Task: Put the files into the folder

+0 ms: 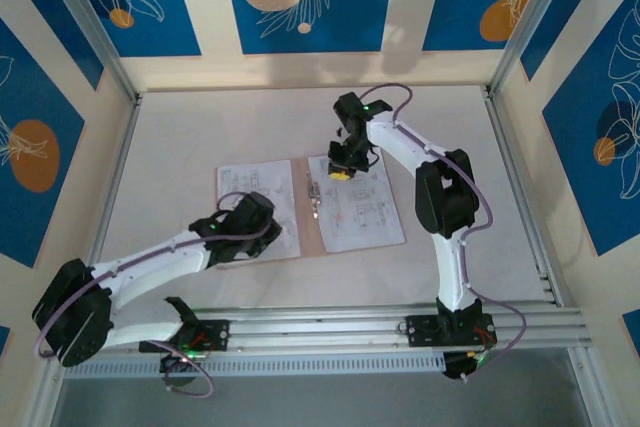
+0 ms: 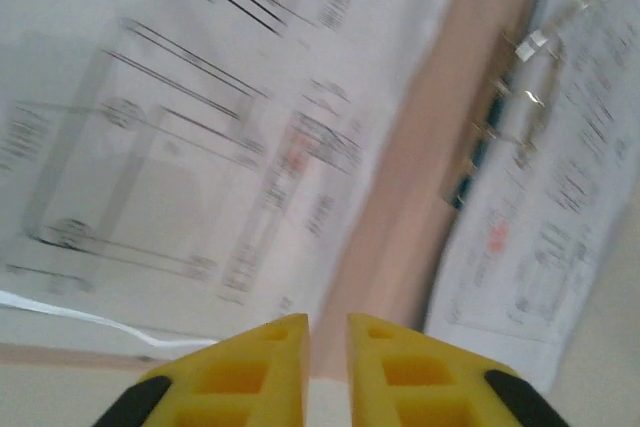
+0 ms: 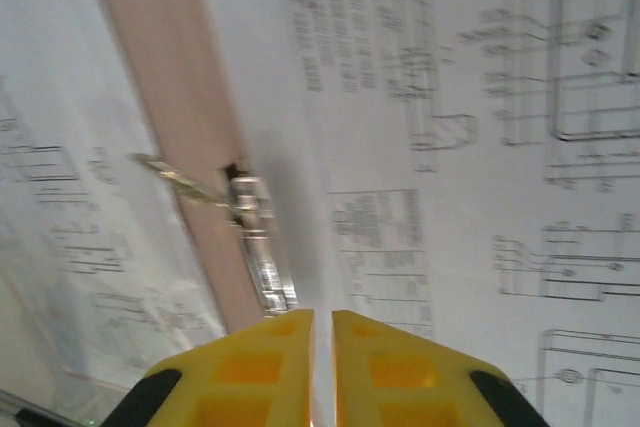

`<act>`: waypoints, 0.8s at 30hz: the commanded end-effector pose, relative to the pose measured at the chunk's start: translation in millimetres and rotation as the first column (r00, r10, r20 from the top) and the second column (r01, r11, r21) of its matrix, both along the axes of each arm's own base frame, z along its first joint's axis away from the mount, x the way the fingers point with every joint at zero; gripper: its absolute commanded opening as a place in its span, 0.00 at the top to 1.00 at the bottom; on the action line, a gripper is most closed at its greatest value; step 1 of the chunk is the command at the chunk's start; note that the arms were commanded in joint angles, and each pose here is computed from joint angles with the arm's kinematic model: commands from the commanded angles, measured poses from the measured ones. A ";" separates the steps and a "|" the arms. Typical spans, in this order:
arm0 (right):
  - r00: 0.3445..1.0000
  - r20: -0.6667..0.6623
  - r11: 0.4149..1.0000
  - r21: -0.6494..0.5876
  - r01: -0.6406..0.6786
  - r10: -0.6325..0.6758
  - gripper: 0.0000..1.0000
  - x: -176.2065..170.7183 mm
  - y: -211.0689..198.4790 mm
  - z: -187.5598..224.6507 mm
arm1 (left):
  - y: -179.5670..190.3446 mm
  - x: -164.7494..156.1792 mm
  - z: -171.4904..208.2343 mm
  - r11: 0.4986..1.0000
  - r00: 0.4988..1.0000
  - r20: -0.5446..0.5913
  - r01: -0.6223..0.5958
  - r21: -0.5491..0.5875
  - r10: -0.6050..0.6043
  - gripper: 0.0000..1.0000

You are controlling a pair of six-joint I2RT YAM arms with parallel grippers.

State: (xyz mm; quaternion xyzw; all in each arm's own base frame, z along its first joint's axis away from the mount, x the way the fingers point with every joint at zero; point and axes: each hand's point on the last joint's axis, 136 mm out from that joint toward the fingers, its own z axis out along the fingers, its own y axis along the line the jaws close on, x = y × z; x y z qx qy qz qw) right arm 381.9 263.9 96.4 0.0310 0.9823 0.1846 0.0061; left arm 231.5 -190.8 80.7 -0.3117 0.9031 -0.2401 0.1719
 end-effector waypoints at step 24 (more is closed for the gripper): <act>0.994 -0.112 0.991 0.131 0.005 0.010 0.93 30.1 67.0 -28.7 | 38.5 -35.6 -68.4 0.983 0.951 -0.258 0.182 0.030 -0.169 1.00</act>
